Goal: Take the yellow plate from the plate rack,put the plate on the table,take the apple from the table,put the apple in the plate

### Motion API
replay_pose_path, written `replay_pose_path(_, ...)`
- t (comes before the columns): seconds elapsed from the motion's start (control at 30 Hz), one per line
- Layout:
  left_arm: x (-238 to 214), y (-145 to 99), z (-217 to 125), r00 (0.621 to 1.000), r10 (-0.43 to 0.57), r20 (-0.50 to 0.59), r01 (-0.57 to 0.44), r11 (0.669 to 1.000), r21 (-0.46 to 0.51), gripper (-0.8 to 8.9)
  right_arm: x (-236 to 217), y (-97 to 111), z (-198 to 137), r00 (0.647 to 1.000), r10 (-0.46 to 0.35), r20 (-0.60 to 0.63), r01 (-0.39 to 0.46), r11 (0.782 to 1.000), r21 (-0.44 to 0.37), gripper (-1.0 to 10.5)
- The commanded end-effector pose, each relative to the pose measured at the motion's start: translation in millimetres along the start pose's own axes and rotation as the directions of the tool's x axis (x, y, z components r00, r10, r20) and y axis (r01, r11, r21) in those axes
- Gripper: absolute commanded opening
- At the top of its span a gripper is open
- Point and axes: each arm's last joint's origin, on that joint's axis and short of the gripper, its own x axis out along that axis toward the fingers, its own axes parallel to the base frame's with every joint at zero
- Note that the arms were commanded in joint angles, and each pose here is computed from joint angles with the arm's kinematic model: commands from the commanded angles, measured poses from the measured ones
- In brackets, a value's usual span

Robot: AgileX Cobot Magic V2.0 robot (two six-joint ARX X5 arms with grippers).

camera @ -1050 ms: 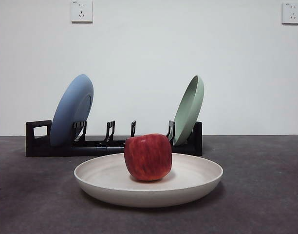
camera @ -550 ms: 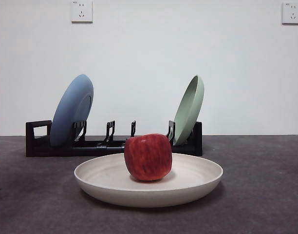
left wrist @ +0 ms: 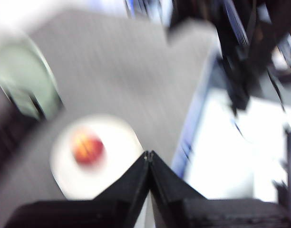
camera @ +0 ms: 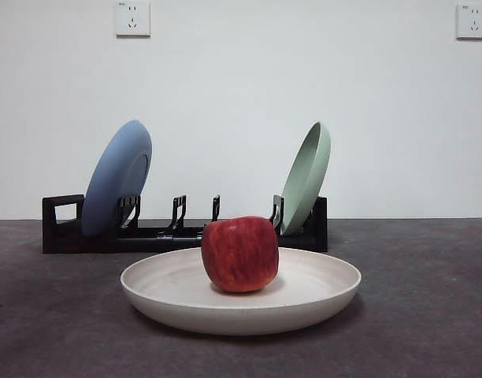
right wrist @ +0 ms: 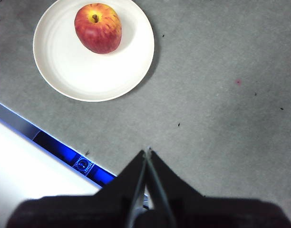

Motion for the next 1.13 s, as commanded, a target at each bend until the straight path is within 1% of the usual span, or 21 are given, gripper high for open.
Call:
replay_pose_path(0.03, -2.1, 5.9, 17.7, 0.977, 0.082, 0.196, -0.123, 0.971, 0.204, -0.04, 0.3, -0.1, 0.0, 1.0, -0.003, 0.0, 0.003, 1.0, 0.01, 0.0)
replay_pose_path(0.1, -3.4, 11.1, 24.1, 0.946, 0.134, 0.295, -0.207, 0.95, 0.233, -0.04, 0.3, -0.1, 0.0, 1.0, -0.003, 0.0, 0.003, 1.0, 0.01, 0.0)
replay_pose_path(0.17, -3.4, 16.7, 25.6, 0.909, 0.199, 0.365, -0.296, 0.926, 0.233, -0.04, 0.3, -0.1, 0.0, 1.0, -0.004, 0.0, 0.004, 1.0, 0.01, 0.0)
replay_pose_path(0.27, -0.5, 27.3, 19.3, 0.83, 0.339, 0.443, -0.455, 0.87, 0.187, -0.04, 0.3, -0.1, 0.0, 1.0, -0.005, 0.0, 0.005, 1.0, 0.01, 0.0)
replay_pose_path(0.3, 1.1, 31.2, 14.5, 0.797, 0.39, 0.46, -0.51, 0.843, 0.169, -0.04, 0.3, -0.2, 0.0, 1.0, -0.007, 0.001, 0.007, 1.0, 0.01, 0.0)
replay_pose_path(0.33, 2.8, 34.9, 7.9, 0.766, 0.443, 0.466, -0.562, 0.814, 0.148, -0.04, 0.3, -0.2, 0.0, 1.0, -0.007, 0.001, 0.007, 1.0, 0.01, 0.0)
replay_pose_path(0.43, 10.4, 44.4, -16.8, 0.691, 0.568, 0.447, -0.662, 0.746, 0.077, -0.04, 0.3, -0.2, 0.0, 1.0, -0.007, 0.0, 0.007, 1.0, 0.01, 0.0)
replay_pose_path(0.53, 21.3, 52.2, -48.6, 0.648, 0.659, 0.383, -0.715, 0.7, 0.006, -0.04, 0.3, -0.2, 0.0, 1.0, -0.007, 0.001, 0.007, 1.0, 0.01, 0.0)
replay_pose_path(0.67, 38.2, 60.1, -93.4, 0.617, 0.73, 0.295, -0.757, 0.653, -0.032, -0.04, 0.3, -0.2, 0.0, 1.0, -0.007, 0.0, 0.007, 1.0, 0.01, 0.0)
replay_pose_path(0.73, 46.5, 62.3, -115.3, 0.606, 0.75, 0.265, -0.766, 0.64, -0.062, -0.04, 0.3, -0.2, 0.0, 1.0, -0.007, 0.0, 0.007, 1.0, 0.01, 0.0)
replay_pose_path(0.83, 58.7, 63.3, -148.3, 0.597, 0.77, 0.225, -0.765, 0.631, -0.128, -0.04, 0.3, -0.2, 0.0, 1.0, -0.007, 0.001, 0.007, 1.0, 0.01, 0.0)
replay_pose_path(0.93, 69.8, 63.8, -175.4, 0.589, 0.779, 0.216, -0.761, 0.624, -0.176, -0.04, 0.3, -0.2, -0.1, 1.0, -0.007, 0.0, 0.007, 1.0, 0.01, 0.0)
replay_pose_path(1.13, 88.9, 64.9, -216.5, 0.604, 0.777, 0.177, -0.726, 0.628, -0.28, -0.04, 0.3, -0.2, 0.0, 1.0, -0.007, 0.0, 0.007, 1.0, 0.01, 0.0)
